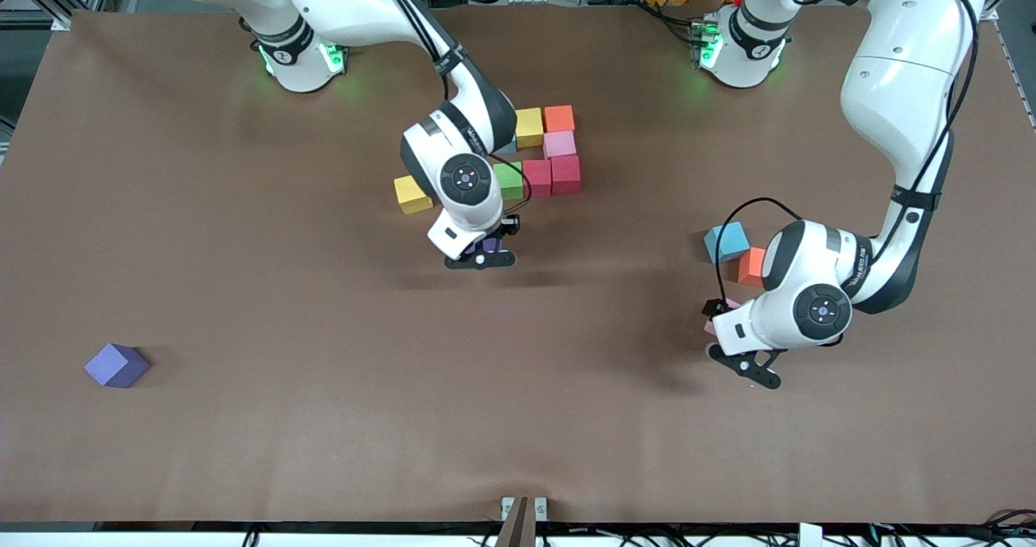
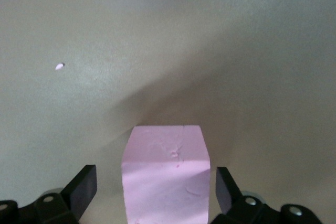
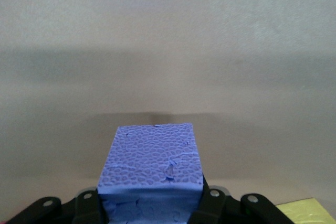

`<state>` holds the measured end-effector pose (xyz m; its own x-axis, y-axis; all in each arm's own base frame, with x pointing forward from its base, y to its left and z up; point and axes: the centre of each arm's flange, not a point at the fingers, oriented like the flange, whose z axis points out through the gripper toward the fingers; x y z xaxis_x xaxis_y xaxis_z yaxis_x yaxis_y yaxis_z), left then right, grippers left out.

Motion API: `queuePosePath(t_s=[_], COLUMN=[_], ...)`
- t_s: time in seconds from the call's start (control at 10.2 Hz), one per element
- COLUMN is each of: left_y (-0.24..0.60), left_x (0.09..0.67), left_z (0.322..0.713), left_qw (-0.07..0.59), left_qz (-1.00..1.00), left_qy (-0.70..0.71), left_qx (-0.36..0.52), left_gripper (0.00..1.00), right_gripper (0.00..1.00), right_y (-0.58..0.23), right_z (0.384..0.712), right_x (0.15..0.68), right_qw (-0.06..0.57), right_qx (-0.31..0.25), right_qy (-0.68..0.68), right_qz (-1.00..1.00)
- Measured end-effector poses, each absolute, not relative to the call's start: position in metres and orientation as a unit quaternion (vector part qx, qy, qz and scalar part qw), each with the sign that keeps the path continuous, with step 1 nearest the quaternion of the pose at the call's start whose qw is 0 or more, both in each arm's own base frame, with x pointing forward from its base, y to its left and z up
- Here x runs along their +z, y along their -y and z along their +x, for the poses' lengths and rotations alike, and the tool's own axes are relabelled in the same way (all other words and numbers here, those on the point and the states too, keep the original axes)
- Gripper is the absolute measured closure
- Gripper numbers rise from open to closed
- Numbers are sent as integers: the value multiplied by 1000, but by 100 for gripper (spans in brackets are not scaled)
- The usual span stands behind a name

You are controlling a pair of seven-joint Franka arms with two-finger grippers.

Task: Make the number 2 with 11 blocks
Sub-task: 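Lift the light pink cube while the right gripper lowers the purple cube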

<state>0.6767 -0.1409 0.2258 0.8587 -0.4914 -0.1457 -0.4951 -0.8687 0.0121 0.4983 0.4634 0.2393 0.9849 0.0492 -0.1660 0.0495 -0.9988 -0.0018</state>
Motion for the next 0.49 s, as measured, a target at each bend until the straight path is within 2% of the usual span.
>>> queuePosePath(t_s=[0.49], left_y=[124], left_x=[224], left_z=[664], left_qw=[15], left_qz=[-965], left_qy=[-248], left_qx=[85], left_gripper=[0], right_gripper=[42], right_y=[-491], right_z=[475], right_x=[232], right_qw=[-6], right_qx=[-94], right_qy=[-32], right_qz=[995])
